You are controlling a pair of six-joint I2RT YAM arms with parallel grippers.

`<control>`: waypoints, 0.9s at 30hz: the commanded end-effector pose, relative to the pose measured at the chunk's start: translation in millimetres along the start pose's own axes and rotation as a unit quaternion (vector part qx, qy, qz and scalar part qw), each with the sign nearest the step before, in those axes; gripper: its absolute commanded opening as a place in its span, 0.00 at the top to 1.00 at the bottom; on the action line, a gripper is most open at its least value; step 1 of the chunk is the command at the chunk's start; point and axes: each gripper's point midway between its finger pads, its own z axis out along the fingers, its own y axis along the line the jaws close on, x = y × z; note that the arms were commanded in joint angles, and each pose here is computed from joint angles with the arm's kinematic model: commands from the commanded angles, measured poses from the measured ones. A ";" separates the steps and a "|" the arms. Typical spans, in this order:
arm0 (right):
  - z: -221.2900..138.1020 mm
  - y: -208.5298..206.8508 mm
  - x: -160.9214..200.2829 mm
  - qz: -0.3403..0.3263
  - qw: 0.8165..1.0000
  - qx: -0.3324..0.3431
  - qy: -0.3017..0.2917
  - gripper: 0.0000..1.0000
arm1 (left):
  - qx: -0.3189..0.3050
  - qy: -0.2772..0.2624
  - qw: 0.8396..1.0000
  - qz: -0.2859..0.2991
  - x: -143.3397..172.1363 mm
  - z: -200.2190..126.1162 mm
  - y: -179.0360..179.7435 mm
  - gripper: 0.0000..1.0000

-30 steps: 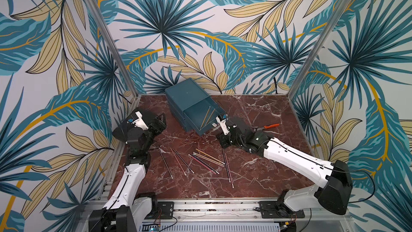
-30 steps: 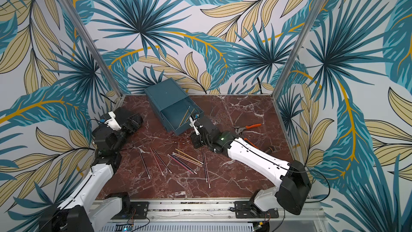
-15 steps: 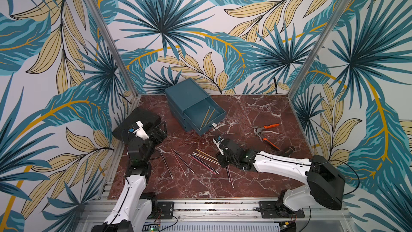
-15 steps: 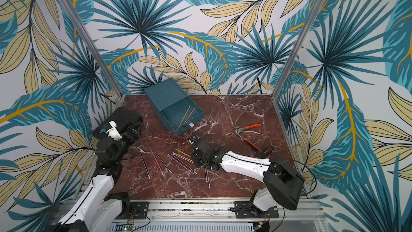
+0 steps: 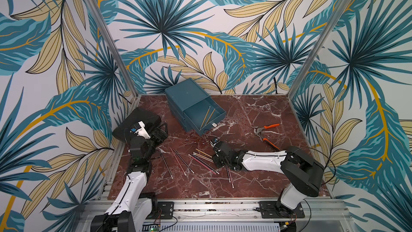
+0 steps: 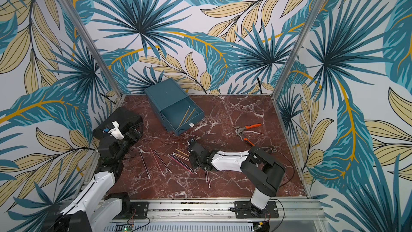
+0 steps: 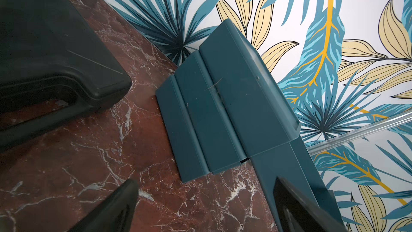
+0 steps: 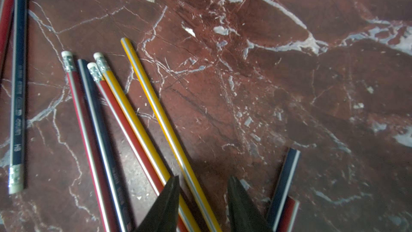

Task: Please place the pencils in the drawer according to their color
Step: Pick up the pencil from the center of the board.

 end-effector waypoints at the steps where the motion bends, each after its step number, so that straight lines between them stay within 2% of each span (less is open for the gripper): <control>1: 5.2 -0.4 -5.5 0.007 1.000 0.010 -0.008 0.60 | 0.018 -0.017 1.000 0.011 -10.8 -0.1 -8.6 0.00; 12: 14.8 -4.1 2.9 0.008 1.000 0.024 0.008 0.61 | 0.018 -0.016 1.000 0.012 -9.9 0.3 -7.7 0.00; 17: 14.6 -14.6 6.0 0.018 0.998 0.053 0.008 0.69 | 0.019 -0.017 1.000 0.013 -10.4 0.1 -8.0 0.00; 27: 8.2 -42.5 14.6 0.043 0.991 0.123 0.013 0.76 | 0.019 -0.018 1.000 0.014 -10.5 0.2 -8.1 0.00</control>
